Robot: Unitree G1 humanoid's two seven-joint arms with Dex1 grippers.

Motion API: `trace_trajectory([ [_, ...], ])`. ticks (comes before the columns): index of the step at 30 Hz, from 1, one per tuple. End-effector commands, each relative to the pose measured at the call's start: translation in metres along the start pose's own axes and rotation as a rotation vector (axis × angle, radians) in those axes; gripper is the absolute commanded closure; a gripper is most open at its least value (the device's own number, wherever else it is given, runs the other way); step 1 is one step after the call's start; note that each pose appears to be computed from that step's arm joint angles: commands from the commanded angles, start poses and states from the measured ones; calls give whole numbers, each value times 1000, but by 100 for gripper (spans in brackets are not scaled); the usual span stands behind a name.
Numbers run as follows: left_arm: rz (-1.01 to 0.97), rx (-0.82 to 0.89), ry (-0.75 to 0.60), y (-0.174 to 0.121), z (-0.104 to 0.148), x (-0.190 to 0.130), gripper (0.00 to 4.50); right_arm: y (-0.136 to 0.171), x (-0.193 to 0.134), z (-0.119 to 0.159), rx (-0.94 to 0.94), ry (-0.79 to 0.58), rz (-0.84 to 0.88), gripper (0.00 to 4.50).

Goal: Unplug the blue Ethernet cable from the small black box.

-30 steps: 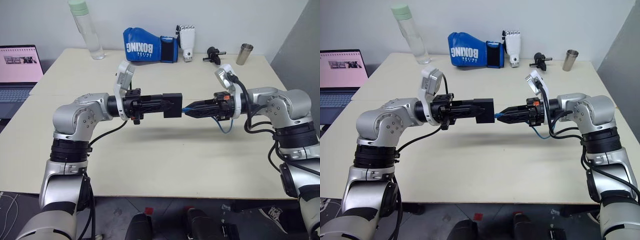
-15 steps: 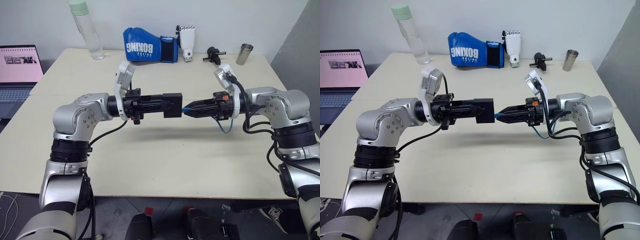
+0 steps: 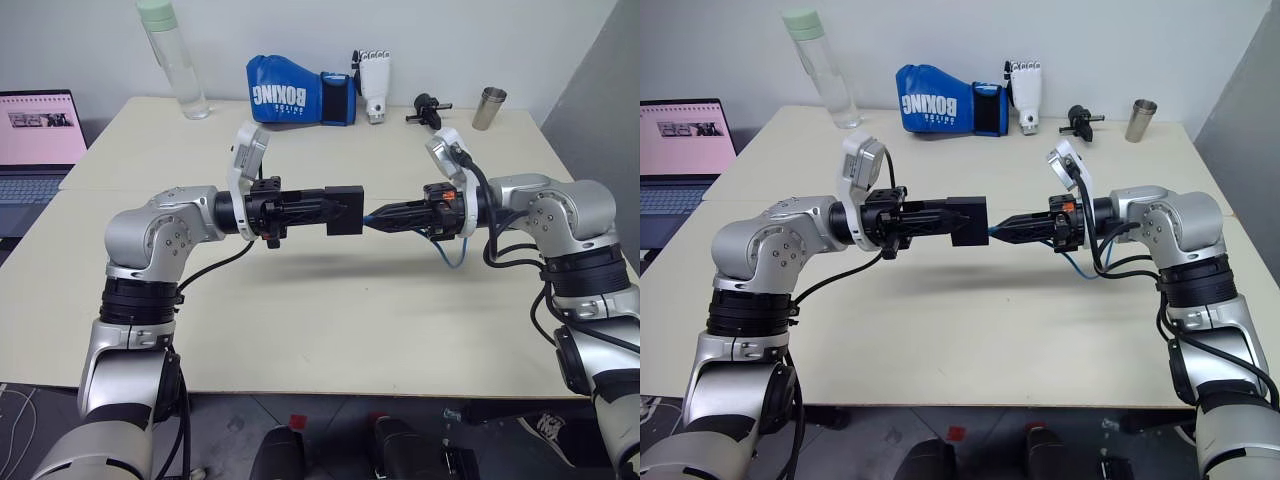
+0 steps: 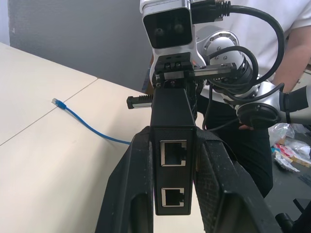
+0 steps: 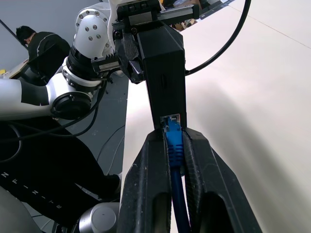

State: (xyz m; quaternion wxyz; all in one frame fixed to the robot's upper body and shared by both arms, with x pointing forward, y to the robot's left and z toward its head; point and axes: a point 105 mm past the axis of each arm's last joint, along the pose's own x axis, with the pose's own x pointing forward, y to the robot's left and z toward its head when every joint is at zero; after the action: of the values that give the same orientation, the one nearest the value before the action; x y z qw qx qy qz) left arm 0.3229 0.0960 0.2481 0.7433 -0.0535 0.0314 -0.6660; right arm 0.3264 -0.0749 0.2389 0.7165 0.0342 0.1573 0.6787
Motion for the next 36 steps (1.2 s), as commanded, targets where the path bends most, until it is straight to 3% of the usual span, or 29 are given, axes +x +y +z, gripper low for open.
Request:
trace_trajectory([
  [1, -24, 53, -1, -8, 12, 2, 373, 4, -3, 10, -82, 0, -4, 442],
  [8, -15, 56, 8, -7, 11, -2, 373, -3, -42, -6, -69, 60, -94, 442],
  [15, -18, 59, 11, -6, 11, -1, 373, -5, -51, -10, -69, 70, -137, 442],
  [23, -7, 74, 14, -2, 8, 0, 373, -88, -104, -56, -191, 197, -750, 442],
  [25, -5, 72, 16, -3, 6, -1, 373, -99, -122, -84, -218, 264, -900, 442],
  [28, -1, 72, 18, -3, 5, -2, 373, -97, -124, -111, -219, 300, -934, 442],
  [34, -6, 73, 17, -3, 6, 1, 373, -85, -112, -131, -192, 312, -876, 442],
  [36, -10, 74, 17, -2, 6, 2, 373, -83, -111, -135, -178, 316, -873, 372],
])
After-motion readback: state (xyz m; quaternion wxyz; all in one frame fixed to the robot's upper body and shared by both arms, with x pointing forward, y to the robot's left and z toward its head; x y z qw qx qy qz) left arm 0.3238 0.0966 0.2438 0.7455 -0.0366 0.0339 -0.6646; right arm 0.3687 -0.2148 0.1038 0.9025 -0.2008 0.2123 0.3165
